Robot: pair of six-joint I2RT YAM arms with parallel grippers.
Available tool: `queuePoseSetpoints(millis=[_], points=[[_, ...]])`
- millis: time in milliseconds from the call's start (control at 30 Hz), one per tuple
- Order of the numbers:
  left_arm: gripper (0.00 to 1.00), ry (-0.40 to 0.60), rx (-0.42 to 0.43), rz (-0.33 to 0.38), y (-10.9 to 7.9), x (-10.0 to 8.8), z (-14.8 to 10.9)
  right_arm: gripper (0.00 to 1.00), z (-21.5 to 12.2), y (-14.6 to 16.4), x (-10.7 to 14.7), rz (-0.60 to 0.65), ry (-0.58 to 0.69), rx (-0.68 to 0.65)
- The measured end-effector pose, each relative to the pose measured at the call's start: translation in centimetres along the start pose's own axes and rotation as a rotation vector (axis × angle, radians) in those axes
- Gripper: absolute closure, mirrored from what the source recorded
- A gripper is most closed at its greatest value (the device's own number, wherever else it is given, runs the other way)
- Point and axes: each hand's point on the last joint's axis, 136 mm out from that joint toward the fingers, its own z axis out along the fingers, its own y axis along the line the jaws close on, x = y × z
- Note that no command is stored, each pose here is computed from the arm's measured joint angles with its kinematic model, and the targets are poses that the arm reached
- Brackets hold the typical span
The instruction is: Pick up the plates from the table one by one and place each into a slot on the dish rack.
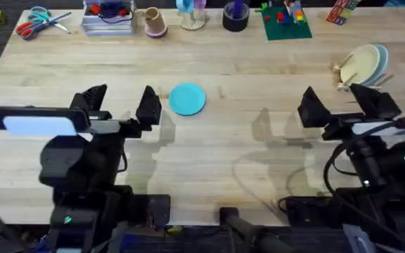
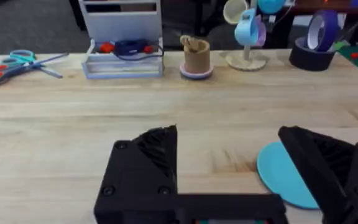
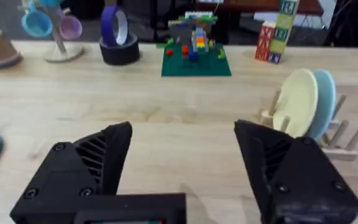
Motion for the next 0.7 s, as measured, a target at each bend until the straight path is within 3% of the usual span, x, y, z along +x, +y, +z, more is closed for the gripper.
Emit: queuePoseSetpoints(millis=[100,333,700], points=[[0.008,0.022,0.0,0.0,0.0,-1.3,-0.9,0.008,-0.6,0.1,-0.3,0.002,0.041,-0.007],[0.008,-0.097,0.0,0.005,0.0,-8.7,-4.0,0.008,-3.8,0.4,-3.6,-0.011,0.103,-0.015],[0.008,-0.01,0.004,0.004,-0.1,-14.3,-6.4,0.008,-7.5,0.5,-9.5,-0.024,0.133,-0.017]])
